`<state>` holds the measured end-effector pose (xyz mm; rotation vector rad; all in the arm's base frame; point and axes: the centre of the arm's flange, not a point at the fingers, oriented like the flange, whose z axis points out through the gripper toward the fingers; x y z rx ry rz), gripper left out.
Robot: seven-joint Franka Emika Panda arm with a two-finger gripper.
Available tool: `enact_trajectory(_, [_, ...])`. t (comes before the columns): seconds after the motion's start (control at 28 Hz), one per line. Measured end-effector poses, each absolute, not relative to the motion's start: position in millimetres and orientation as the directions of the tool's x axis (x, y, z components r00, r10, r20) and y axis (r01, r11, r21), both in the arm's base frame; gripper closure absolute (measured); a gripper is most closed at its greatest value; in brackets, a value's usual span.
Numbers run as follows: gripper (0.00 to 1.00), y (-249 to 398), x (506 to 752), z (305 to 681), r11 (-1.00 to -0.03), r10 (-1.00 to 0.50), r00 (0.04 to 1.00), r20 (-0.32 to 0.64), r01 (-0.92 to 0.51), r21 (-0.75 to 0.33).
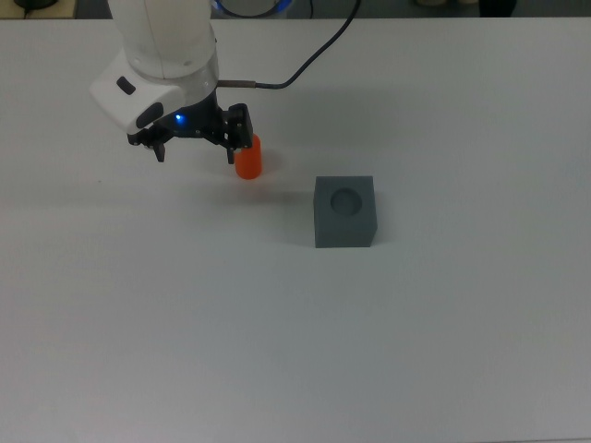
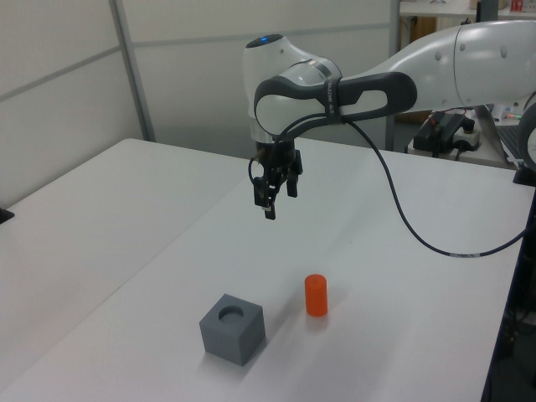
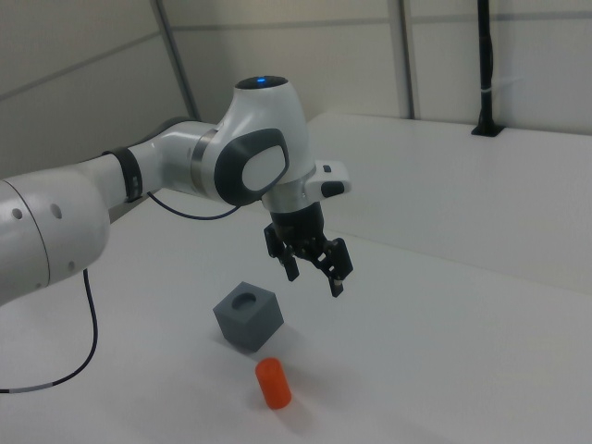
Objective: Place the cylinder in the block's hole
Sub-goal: 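Move the open gripper over the orange cylinder and lower it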
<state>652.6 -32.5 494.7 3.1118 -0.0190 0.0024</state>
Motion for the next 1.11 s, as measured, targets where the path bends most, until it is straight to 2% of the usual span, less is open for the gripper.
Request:
enact_trajectory(0.11, [0.0, -32.4, 650.6, 498.4, -1.0, -0.006, 1.0, 0.006, -0.007, 0.03])
enact_trajectory(0.18, [0.0, -32.9, 639.9, 514.4, -1.0, 0.003, 1.0, 0.024, 0.002, 0.031])
enact_trajectory(0.32, [0.0, -30.9, 606.2, 540.9, -0.999, 0.022, 0.999, 0.037, 0.021, 0.031])
enact_trajectory(0.43, [0.0, -28.6, 585.4, 545.4, -0.999, 0.031, 0.999, 0.031, 0.03, 0.03])
enact_trajectory(0.61, [0.0, -24.3, 564.9, 522.9, -0.998, 0.048, 0.998, 0.03, 0.047, 0.03])
enact_trajectory(0.89, [0.0, -18.7, 553.9, 462.6, -0.99, 0.136, 0.99, 0.026, 0.135, 0.03])
enact_trajectory(1.11, [0.0, -8.2, 548.5, 445.5, -0.982, 0.188, 0.982, 0.001, 0.188, 0.026])
